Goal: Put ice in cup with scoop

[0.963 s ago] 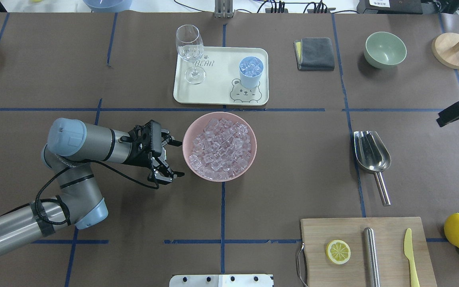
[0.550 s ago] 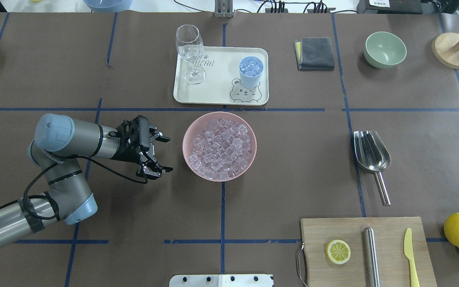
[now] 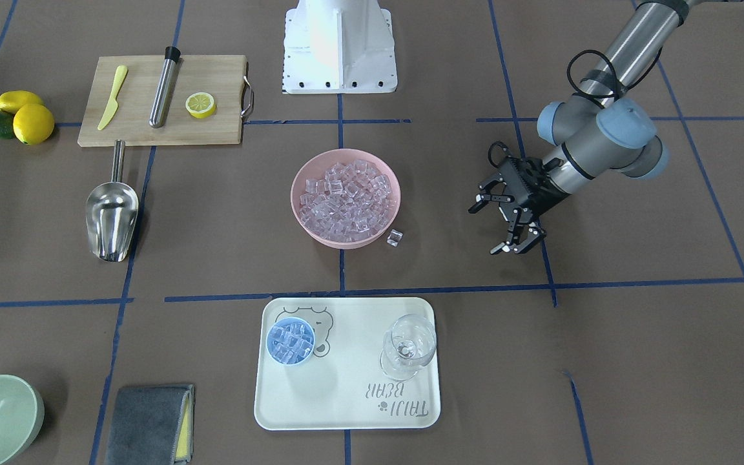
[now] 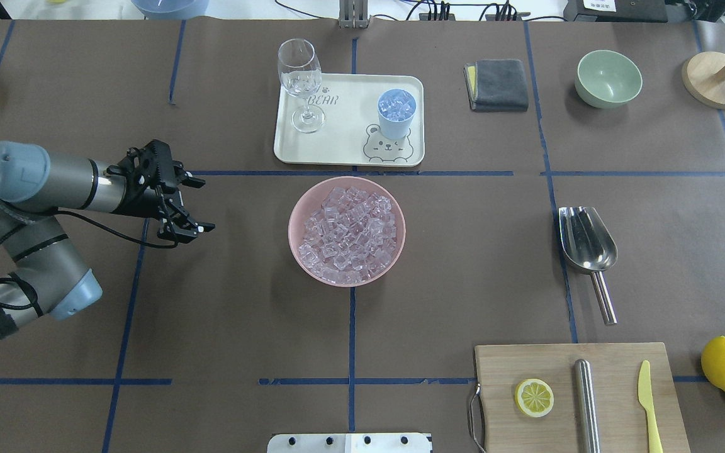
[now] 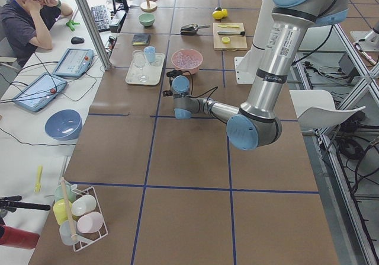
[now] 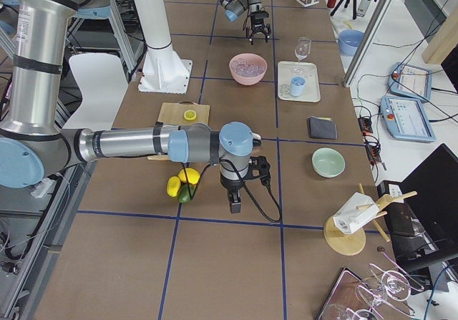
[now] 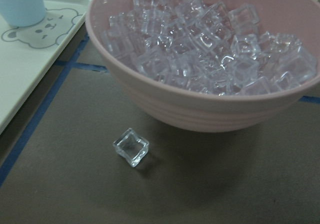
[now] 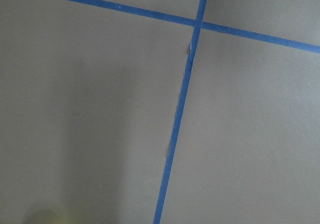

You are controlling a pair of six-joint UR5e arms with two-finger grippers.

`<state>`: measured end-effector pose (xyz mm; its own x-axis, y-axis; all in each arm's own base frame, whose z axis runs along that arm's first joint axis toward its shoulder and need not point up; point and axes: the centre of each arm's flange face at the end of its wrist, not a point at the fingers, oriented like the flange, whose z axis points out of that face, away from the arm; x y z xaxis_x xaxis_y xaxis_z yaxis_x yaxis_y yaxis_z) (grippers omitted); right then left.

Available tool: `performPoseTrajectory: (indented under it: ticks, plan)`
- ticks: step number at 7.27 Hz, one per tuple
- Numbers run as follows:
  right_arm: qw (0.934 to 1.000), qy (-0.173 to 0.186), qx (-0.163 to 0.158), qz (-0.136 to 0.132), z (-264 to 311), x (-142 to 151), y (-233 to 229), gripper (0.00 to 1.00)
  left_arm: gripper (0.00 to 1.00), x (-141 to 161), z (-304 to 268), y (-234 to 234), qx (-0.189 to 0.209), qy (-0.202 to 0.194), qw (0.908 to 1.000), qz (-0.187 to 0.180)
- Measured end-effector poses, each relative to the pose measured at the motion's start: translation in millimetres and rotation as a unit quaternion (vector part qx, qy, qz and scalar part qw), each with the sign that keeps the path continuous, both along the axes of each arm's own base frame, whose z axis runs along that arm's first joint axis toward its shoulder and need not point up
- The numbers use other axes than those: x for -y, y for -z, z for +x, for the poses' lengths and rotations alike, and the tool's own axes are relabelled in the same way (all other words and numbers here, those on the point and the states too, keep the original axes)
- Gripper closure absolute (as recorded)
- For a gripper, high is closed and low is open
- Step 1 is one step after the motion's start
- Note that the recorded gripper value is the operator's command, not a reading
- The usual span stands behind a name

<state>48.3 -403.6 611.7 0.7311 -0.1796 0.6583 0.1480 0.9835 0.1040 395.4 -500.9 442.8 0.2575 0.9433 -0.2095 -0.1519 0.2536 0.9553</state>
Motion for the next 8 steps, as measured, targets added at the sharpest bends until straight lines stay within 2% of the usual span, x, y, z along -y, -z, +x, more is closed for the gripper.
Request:
performPoseTrajectory:
  ticks: [3, 5, 6, 7, 8]
  plan:
    - [1.0000, -0.001, -0.002, -0.006, 1.3, -2.2, -8.0, 0.00, 0.00, 59.6, -94.2, -22.8, 0.045, 0.016, 0.9957, -0.079]
    - [1.0000, -0.001, -0.002, -0.008, 1.4, -2.3, -10.2, 0.00, 0.00, 96.4, -167.6, -37.9, 0.087, 0.043, 0.9917, -0.084]
    - [1.0000, 0.000, -0.003, -0.007, 1.6, -1.6, -10.7, 0.00, 0.00, 109.5, -207.4, -43.1, 0.105, 0.062, 0.9867, -0.108]
    - [1.0000, 0.000, -0.005, -0.007, 1.8, -1.4, -11.5, 0.00, 0.00, 113.1, -250.1, -46.9, 0.122, 0.086, 0.9780, -0.146]
    - [1.0000, 0.000, -0.006, -0.007, 2.0, -1.8, -12.2, 0.00, 0.00, 109.5, -295.0, -54.1, 0.135, 0.112, 0.9652, -0.194]
